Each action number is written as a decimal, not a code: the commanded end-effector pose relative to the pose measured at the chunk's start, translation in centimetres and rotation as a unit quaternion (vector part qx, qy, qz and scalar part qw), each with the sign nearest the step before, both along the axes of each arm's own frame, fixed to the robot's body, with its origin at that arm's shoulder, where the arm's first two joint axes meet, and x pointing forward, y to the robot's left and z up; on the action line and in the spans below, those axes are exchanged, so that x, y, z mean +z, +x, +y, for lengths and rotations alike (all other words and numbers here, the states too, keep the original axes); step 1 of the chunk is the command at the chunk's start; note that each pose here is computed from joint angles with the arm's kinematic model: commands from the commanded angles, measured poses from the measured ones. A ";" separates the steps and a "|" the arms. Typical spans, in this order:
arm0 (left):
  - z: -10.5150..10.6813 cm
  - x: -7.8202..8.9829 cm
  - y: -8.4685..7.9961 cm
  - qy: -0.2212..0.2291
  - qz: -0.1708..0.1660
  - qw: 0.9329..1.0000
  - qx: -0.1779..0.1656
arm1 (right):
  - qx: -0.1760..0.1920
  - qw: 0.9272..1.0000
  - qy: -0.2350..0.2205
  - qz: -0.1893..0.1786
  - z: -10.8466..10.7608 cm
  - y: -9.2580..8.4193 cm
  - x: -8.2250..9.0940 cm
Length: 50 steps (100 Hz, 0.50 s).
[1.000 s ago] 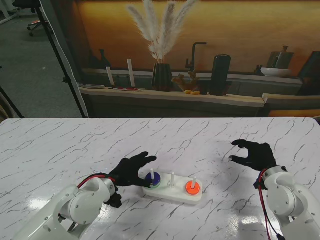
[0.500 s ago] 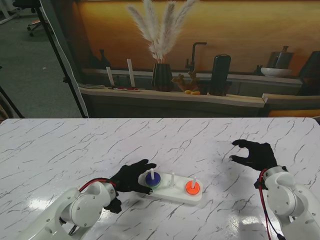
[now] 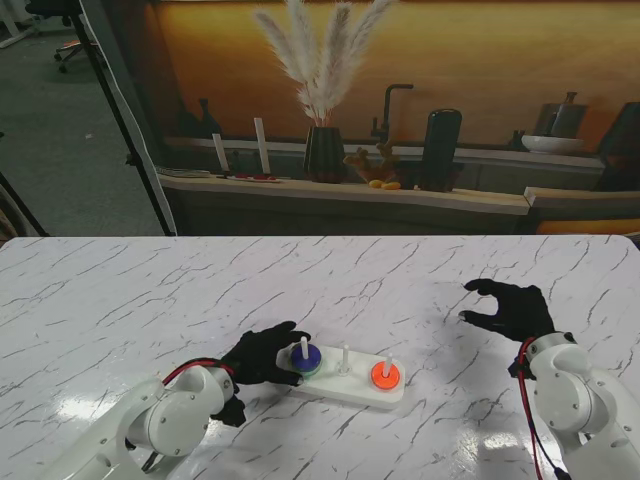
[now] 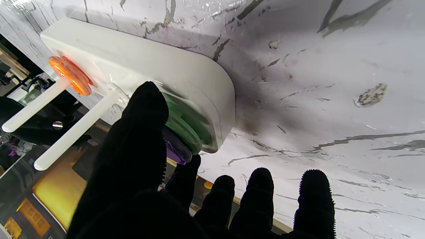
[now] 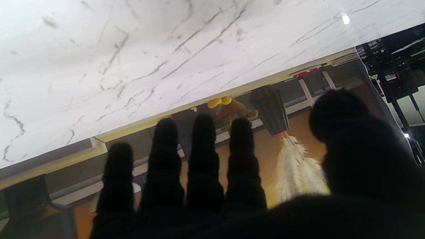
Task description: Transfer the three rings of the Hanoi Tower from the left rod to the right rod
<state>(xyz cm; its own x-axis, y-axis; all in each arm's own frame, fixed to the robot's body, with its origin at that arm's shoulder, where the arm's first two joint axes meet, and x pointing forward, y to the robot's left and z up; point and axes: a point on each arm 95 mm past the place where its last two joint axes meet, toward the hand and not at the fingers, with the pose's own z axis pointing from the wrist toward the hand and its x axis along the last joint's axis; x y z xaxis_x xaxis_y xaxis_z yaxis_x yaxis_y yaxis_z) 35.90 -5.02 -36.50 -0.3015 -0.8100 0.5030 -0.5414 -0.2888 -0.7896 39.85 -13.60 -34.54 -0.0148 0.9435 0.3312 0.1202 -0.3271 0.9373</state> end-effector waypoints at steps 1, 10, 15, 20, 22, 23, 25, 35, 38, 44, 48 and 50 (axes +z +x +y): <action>-0.5 -0.3 -0.3 -0.004 0.006 1.000 -0.008 | 0.003 1.000 0.004 0.003 0.4 -0.3 -0.3; -0.5 -0.3 -0.3 -0.005 0.003 1.000 -0.003 | 0.003 1.000 0.004 0.003 0.4 -0.3 -0.4; -0.5 -0.3 -0.3 -0.007 0.003 1.000 -0.002 | 0.003 1.000 0.003 0.003 0.4 -0.3 -0.4; -0.5 -0.3 -0.3 -0.008 0.003 1.000 -0.001 | 0.003 1.000 0.004 0.004 0.5 -0.3 -0.4; -0.5 -0.3 -0.3 -0.008 0.003 1.000 0.000 | 0.003 1.000 0.004 0.004 0.5 -0.3 -0.4; -0.5 -0.3 -0.3 -0.008 0.003 1.000 0.000 | 0.003 1.000 0.004 0.004 0.5 -0.3 -0.4; -0.5 -0.3 -0.3 -0.008 0.002 1.000 0.000 | 0.003 1.000 0.004 0.004 0.5 -0.3 -0.4; -0.5 -0.2 -0.2 -0.010 0.000 1.000 0.001 | 0.003 1.000 0.003 0.005 0.5 -0.3 -0.4; -0.5 -0.2 -0.2 -0.011 0.000 1.000 0.001 | 0.003 1.000 0.003 0.005 0.5 -0.3 -0.4; -0.4 -0.1 -0.2 -0.012 0.000 1.000 0.002 | 0.003 1.000 0.003 0.005 0.5 -0.3 -0.4; -0.4 -0.1 -0.2 -0.013 -0.001 1.000 0.002 | 0.003 1.000 0.003 0.006 0.5 -0.3 -0.4; -0.4 -0.1 -0.2 -0.014 -0.001 1.000 0.003 | 0.003 1.000 0.003 0.006 0.5 -0.3 -0.4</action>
